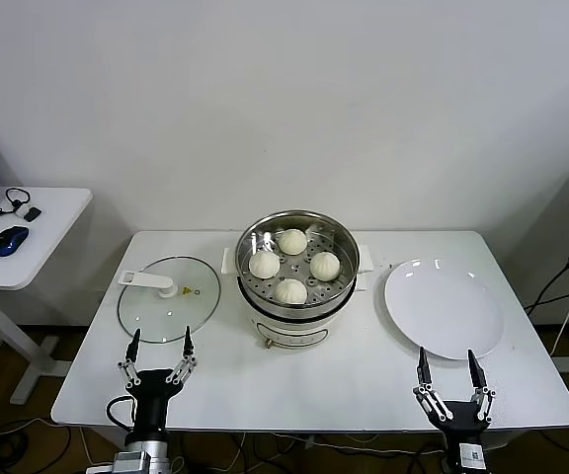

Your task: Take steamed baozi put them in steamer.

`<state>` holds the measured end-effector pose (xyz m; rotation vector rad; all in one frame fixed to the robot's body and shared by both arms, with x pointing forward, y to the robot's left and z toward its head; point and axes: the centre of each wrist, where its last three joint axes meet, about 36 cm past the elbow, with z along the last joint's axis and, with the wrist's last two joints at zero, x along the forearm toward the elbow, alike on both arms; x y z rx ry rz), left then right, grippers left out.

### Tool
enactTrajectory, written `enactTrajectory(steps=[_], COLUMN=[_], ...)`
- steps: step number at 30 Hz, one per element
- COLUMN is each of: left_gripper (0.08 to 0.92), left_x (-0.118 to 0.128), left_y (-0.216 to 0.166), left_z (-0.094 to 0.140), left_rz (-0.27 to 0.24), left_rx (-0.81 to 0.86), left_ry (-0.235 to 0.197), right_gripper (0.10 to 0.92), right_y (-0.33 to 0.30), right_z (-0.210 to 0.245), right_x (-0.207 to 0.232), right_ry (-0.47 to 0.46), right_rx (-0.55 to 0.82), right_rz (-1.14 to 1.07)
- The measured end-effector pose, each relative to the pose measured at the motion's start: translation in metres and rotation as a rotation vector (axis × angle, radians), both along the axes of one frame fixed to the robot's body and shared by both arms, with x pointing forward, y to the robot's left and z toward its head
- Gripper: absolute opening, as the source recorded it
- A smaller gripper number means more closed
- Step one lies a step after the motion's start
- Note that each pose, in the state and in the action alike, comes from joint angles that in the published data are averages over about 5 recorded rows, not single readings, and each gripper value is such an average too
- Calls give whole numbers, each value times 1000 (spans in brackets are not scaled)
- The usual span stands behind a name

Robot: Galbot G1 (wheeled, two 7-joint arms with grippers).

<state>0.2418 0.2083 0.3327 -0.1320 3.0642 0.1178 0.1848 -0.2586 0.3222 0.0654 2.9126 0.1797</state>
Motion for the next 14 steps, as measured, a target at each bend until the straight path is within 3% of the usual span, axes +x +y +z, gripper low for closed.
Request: enactTrajectory(steps=[14], left_gripper=[823], left_x=[-4], left_y=[-1], left_z=[1], left_rz=[-5], left_rx=[7], left_ry=[-2], right_gripper=[823], right_y=[5], right_z=[0], right_x=[0], right_ry=[-15], right_rx=[-7], right_rz=[-14])
